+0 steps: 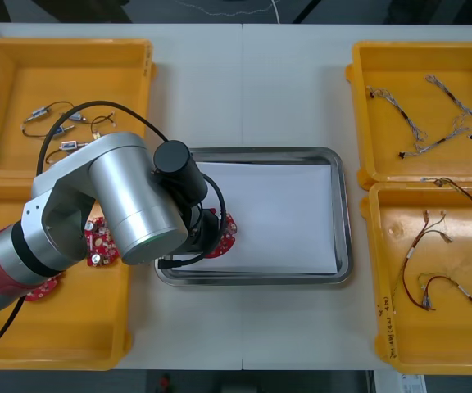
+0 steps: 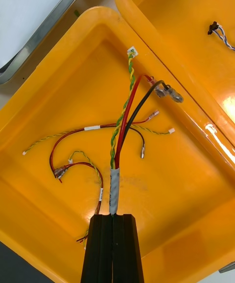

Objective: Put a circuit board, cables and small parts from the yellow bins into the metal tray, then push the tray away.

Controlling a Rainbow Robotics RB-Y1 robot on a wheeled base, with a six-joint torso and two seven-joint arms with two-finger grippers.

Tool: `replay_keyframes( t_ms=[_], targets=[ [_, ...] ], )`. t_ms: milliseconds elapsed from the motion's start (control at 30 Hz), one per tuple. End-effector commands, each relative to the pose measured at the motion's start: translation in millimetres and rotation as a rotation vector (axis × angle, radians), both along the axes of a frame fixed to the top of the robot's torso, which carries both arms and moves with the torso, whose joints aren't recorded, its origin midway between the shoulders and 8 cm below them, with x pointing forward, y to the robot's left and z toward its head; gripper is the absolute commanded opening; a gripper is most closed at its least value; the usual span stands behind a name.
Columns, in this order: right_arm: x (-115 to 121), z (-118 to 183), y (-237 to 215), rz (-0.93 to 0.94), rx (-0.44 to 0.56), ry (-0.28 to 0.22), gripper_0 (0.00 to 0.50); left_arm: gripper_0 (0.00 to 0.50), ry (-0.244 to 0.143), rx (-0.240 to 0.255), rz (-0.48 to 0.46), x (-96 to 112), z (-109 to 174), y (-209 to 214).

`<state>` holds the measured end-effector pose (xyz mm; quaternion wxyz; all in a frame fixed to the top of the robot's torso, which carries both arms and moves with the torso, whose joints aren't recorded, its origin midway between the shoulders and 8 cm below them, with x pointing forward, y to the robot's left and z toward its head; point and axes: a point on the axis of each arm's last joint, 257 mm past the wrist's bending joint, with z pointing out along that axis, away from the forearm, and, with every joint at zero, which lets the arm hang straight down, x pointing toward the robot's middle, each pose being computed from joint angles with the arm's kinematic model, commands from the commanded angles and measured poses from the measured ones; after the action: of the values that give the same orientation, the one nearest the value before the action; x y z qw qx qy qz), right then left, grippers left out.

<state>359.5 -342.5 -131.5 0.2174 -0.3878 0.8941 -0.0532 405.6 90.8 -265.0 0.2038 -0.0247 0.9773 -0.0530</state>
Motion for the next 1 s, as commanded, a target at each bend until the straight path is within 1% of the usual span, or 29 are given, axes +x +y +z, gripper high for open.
replay_keyframes(
  t_ms=[33, 233, 467, 500, 533, 567, 600, 633, 667, 700, 900, 1000],
  targets=[
    [5, 12, 2, -0.008, -0.017, -0.035, 0.000, 0.002, -0.012, 0.024, -0.018, -3, -5, 9],
    [5, 12, 2, -0.007, -0.017, -0.033, 0.000, 0.003, -0.015, 0.045, -0.012, 0, -14, 15],
    [5, 11, 3, -0.005, -0.016, -0.032, 0.000, 0.007, -0.016, 0.046, -0.002, 2, -17, 17],
    [5, 12, 3, -0.006, -0.015, -0.033, 0.000, 0.041, -0.015, 0.045, -0.002, 2, -17, 17],
    [5, 11, 3, -0.004, -0.016, -0.032, 0.000, 0.086, -0.015, 0.046, 0.001, 2, -17, 17],
    [5, 12, 3, -0.006, -0.015, -0.033, 0.000, 0.185, -0.015, 0.045, 0.002, 2, -17, 18],
    [5, 11, 3, -0.005, -0.016, -0.032, 0.000, 0.322, -0.015, 0.043, 0.003, 2, -17, 17],
    [5, 11, 3, -0.004, -0.016, -0.032, 0.000, 0.373, -0.015, 0.044, 0.005, 2, -17, 18],
    [5, 12, 3, -0.004, -0.015, -0.032, 0.000, 0.468, -0.016, 0.041, 0.005, 2, -16, 17],
    [5, 12, 3, -0.005, -0.014, -0.032, 0.000, 0.500, -0.016, 0.042, 0.007, 2, -16, 18],
    [5, 12, 4, -0.004, -0.014, -0.032, 0.000, 0.500, -0.019, 0.035, 0.011, 2, -14, 16],
    [4, 11, 3, -0.003, -0.015, -0.031, 0.000, 0.500, -0.028, 0.023, 0.007, 1, -9, 12]
  ],
)
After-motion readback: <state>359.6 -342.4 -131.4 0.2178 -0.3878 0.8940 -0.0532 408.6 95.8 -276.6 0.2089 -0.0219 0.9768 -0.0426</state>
